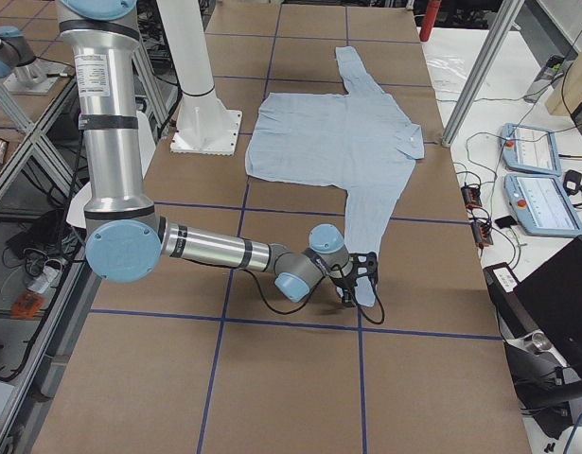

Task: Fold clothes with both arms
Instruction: 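Grasp the sleeve cuff nearest the right gripper with the right gripper, then carry the held sleeve across the shirt body toward the collar with the right gripper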

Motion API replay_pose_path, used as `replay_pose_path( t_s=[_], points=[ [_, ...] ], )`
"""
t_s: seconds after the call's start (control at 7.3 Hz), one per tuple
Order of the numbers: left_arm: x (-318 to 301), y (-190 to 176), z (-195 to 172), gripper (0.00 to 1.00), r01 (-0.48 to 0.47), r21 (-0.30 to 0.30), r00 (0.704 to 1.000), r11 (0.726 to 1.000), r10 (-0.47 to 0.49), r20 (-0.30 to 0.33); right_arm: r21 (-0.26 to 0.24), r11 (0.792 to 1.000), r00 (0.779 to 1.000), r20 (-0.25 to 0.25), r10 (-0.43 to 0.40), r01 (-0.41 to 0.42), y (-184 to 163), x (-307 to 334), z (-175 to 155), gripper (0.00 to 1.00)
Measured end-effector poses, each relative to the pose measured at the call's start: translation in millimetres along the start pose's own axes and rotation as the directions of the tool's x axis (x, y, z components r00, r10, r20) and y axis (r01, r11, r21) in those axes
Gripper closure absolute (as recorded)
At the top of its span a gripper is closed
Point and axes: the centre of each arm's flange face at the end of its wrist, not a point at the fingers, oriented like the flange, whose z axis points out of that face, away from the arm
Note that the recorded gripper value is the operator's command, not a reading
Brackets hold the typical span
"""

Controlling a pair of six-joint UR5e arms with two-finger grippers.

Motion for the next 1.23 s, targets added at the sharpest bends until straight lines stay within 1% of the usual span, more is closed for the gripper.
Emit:
replay_pose_path(
  t_s=[0.27,0.41,0.55,0.69,0.82,0.96,1.1,1.23],
  points=[
    [0.0,0.0,0.0,0.00,0.000,0.000,1.000,1.000,0.000,0.000,0.008,1.000,1.000,0.009,0.002,-0.002,-2.8,-5.3,-3.5,1.00],
    [0.0,0.0,0.0,0.00,0.000,0.000,1.000,1.000,0.000,0.000,0.023,1.000,1.000,0.030,-0.007,0.007,-8.4,-16.4,-11.5,1.00],
    [0.0,0.0,0.0,0.00,0.001,0.000,1.000,1.000,-0.001,0.000,0.051,0.998,0.998,0.062,-0.026,0.023,-18.9,-35.9,-25.0,1.00],
    [-0.1,0.1,0.1,0.00,0.001,0.000,1.000,1.000,-0.001,0.000,0.097,0.994,0.993,0.104,-0.054,0.044,-36.8,-64.8,-42.8,1.00],
    [-0.2,0.2,0.2,0.00,0.002,-0.001,1.000,1.000,-0.002,0.000,0.153,0.986,0.985,0.151,-0.089,0.066,-60.4,-100.4,-62.2,1.00],
    [-0.3,0.3,0.3,0.00,0.003,-0.001,1.000,1.000,-0.003,0.000,0.211,0.973,0.970,0.204,-0.135,0.092,-88.4,-147.4,-80.4,1.00],
    [-0.2,0.2,0.2,0.00,0.003,0.000,1.000,1.000,-0.003,0.000,0.254,0.961,0.949,0.260,-0.180,0.112,-111.3,-202.4,-93.9,1.00],
    [-0.1,0.1,0.1,0.00,0.002,0.000,1.000,1.000,-0.002,0.000,0.280,0.955,0.930,0.315,-0.191,0.101,-123.3,-264.0,-102.3,1.00]
  ],
)
